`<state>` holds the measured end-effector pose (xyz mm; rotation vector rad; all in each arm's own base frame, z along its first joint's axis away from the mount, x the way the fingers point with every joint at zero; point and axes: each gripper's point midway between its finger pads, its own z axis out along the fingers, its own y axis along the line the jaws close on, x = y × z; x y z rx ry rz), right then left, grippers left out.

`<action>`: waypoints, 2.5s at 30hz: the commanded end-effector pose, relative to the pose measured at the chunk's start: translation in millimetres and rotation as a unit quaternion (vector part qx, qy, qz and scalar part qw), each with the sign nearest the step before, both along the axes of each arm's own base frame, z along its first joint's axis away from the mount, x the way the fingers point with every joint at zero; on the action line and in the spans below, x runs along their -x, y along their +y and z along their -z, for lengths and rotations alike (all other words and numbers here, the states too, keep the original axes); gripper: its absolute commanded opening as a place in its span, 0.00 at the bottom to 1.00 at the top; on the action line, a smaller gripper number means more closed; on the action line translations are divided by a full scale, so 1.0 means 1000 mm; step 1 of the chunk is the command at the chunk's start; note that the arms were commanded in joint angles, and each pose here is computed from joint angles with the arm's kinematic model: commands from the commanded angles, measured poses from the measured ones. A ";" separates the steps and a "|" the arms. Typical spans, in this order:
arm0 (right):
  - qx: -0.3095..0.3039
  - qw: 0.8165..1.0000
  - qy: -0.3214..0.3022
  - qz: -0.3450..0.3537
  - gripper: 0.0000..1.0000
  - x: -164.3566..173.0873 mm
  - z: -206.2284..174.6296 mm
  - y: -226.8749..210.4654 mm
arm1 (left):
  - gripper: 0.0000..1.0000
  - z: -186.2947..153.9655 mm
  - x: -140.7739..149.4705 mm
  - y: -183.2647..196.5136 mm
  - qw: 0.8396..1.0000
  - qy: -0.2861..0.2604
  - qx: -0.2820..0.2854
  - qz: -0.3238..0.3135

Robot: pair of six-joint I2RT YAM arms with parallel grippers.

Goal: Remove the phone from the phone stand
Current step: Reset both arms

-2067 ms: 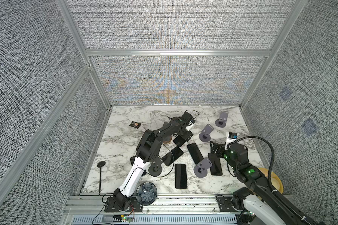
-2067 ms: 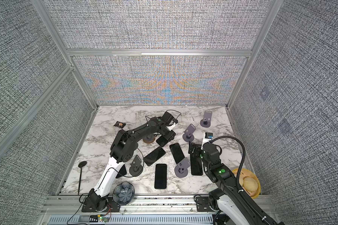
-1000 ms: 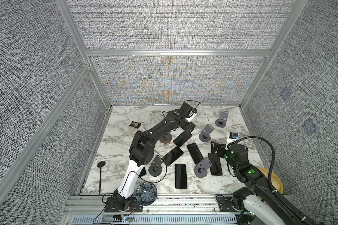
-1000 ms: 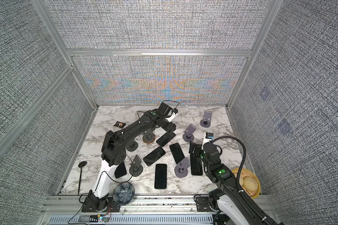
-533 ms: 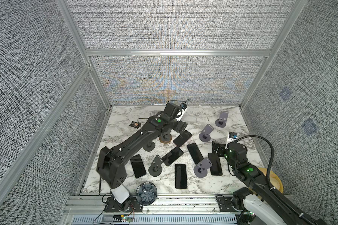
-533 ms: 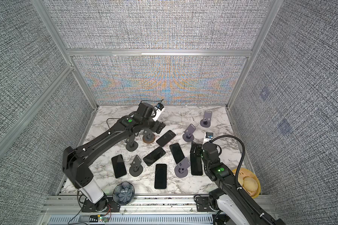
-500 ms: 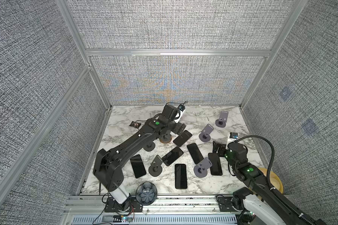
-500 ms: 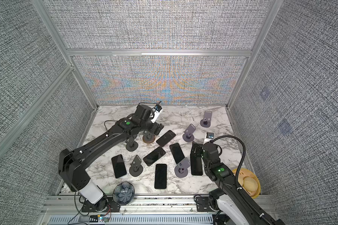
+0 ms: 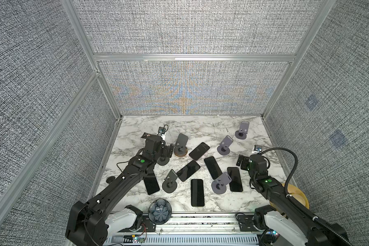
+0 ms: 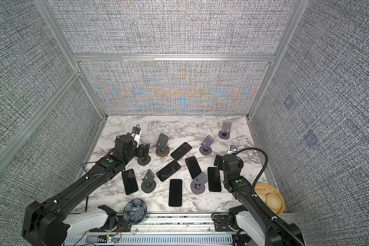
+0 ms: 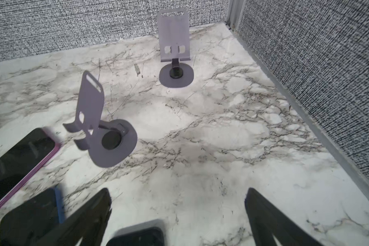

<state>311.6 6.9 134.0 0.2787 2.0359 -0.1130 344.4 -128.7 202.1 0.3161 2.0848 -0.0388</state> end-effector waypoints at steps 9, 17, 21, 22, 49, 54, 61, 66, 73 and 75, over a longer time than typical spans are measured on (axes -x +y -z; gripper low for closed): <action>0.027 0.998 -0.040 0.043 0.99 -0.024 -0.013 -0.032 | 1.00 0.049 -0.012 0.100 0.985 -0.015 -0.043 -0.167; 0.037 0.999 -0.032 0.002 0.99 -0.051 0.013 -0.021 | 1.00 0.090 -0.029 0.101 0.991 -0.019 -0.057 -0.122; 0.075 0.996 -0.014 -0.056 0.99 -0.073 0.024 -0.006 | 0.99 0.090 -0.036 0.087 0.996 -0.060 -0.043 -0.048; 0.087 0.993 -0.018 -0.076 0.99 -0.075 0.021 -0.001 | 1.00 0.088 -0.039 0.090 0.995 -0.069 -0.038 -0.057; 0.046 0.979 -0.053 -0.189 0.99 -0.084 0.047 0.024 | 0.99 0.102 -0.046 0.149 0.976 -0.121 0.035 -0.180; 0.047 0.982 -0.054 -0.172 0.99 -0.083 0.046 0.018 | 0.99 0.101 -0.045 0.150 0.975 -0.123 0.035 -0.181; 0.047 0.984 -0.054 -0.164 0.99 -0.083 0.045 0.016 | 0.99 0.100 -0.045 0.150 0.975 -0.124 0.034 -0.180; 0.048 0.984 -0.054 -0.163 0.99 -0.083 0.046 0.015 | 0.99 0.101 -0.045 0.150 0.975 -0.124 0.034 -0.180; 0.048 0.984 -0.053 -0.163 0.99 -0.083 0.046 0.015 | 0.99 0.102 -0.047 0.149 0.976 -0.118 0.034 -0.178; 0.047 0.984 -0.053 -0.164 0.99 -0.083 0.046 0.015 | 0.99 0.103 -0.048 0.148 0.977 -0.116 0.033 -0.178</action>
